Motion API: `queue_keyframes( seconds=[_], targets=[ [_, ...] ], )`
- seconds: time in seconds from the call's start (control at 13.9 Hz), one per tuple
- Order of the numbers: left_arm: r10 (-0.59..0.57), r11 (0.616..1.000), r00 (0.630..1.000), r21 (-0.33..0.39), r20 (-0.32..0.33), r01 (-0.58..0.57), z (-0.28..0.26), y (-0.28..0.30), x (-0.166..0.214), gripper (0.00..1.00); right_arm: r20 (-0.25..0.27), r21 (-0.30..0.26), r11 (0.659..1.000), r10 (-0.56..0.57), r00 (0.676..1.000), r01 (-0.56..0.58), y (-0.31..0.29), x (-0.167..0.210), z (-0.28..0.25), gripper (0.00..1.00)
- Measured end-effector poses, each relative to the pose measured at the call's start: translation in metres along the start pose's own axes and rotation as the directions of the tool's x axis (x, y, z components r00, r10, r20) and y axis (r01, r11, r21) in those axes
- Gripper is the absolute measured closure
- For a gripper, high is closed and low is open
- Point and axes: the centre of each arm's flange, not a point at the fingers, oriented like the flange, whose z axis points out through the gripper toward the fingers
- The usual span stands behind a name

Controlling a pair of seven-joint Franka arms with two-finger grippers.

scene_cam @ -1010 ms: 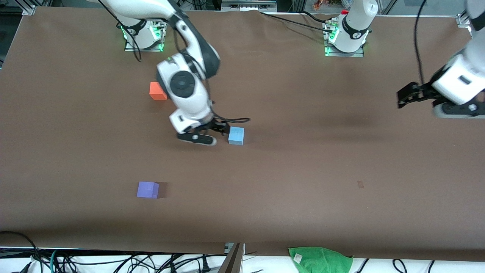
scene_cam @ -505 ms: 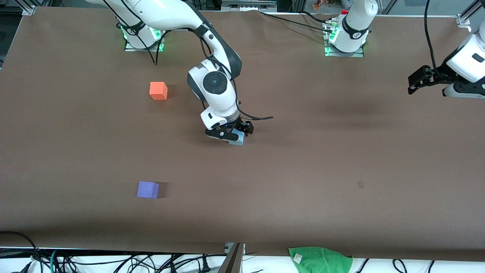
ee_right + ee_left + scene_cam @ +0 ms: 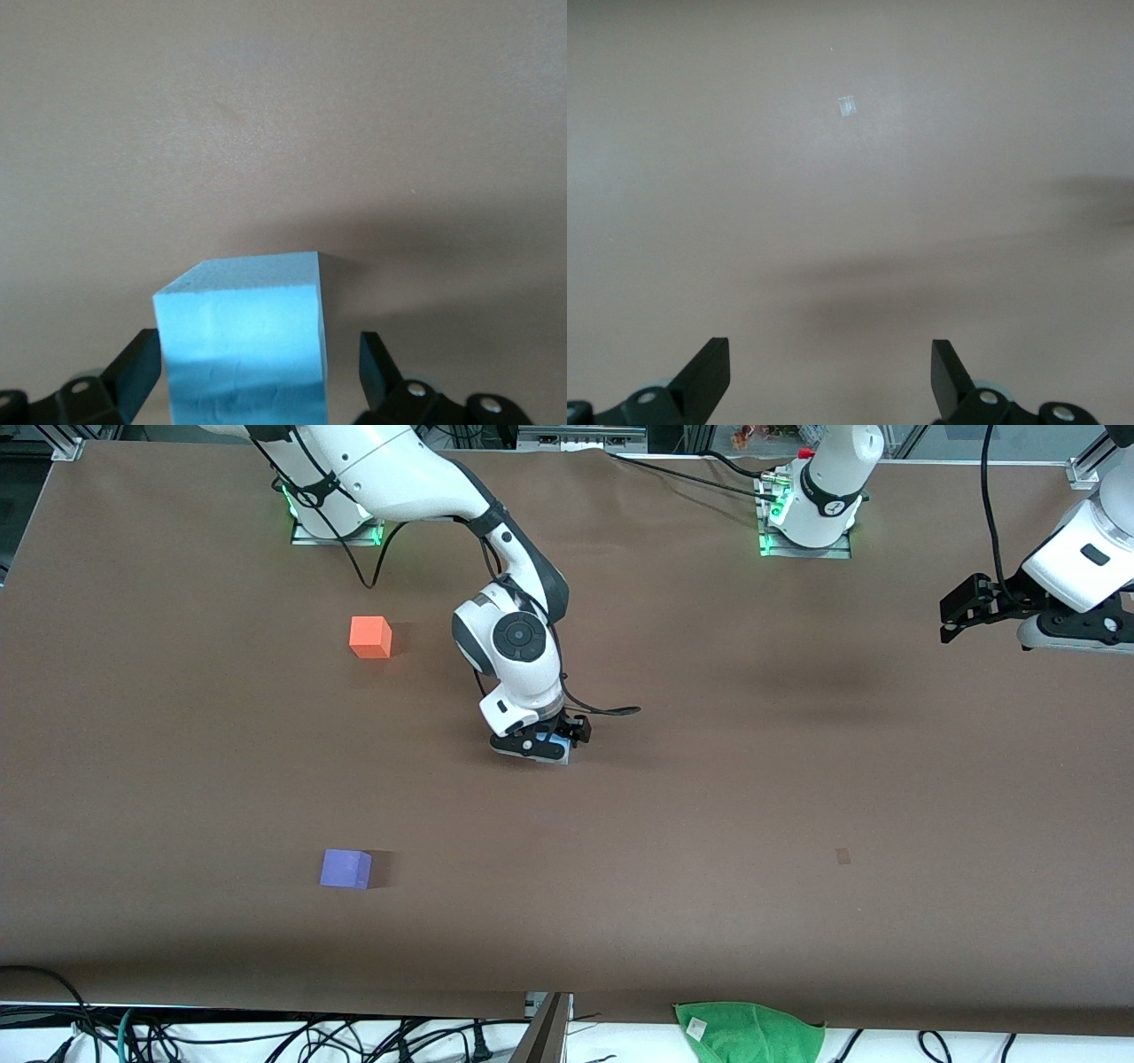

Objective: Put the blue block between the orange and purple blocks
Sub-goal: 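Carry the blue cube with the right gripper between the orange and purple cubes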

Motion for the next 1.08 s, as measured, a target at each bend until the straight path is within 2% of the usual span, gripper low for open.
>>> queue_keyframes(
  seconds=[0.22,0.29,0.43,0.51,0.65,0.72,0.94,1.08],
  targets=[
    [0.007,1.000,1.000,0.001,-0.001,-0.007,-0.001,0.003,0.000,0.00,-0.002,-0.004,1.000,0.002,1.000,-0.002,0.003,0.002,0.009,0.07],
    [0.009,1.000,1.000,0.001,-0.003,-0.009,-0.001,0.005,0.000,0.00,-0.003,-0.003,1.000,0.002,1.000,-0.002,0.003,0.002,0.009,0.15],
    [0.014,1.000,1.000,0.002,-0.004,-0.014,-0.002,0.008,0.000,0.00,-0.010,-0.003,1.000,-0.010,1.000,0.010,0.002,0.003,0.008,0.40],
    [0.015,1.000,1.000,0.002,-0.005,-0.015,-0.003,0.008,-0.001,0.00,-0.020,-0.003,1.000,-0.024,1.000,0.024,0.002,0.006,0.005,0.43],
    [0.015,1.000,1.000,0.002,-0.005,-0.015,-0.003,0.008,-0.001,0.00,-0.038,-0.005,0.998,-0.055,0.998,0.055,0.009,0.025,-0.004,0.43],
    [0.015,1.000,1.000,0.002,-0.005,-0.015,-0.003,0.008,-0.001,0.00,-0.032,-0.023,0.997,-0.079,0.996,0.079,0.020,0.040,-0.011,0.43],
    [0.015,1.000,1.000,0.002,-0.006,-0.015,-0.003,0.008,-0.001,0.00,0.043,-0.096,0.979,-0.175,0.984,0.178,0.087,0.101,-0.043,0.43],
    [0.016,1.000,1.000,0.002,-0.006,-0.016,-0.003,0.009,-0.001,0.00,0.090,-0.112,0.965,-0.229,0.969,0.238,0.150,0.136,-0.063,0.43]
  ],
)
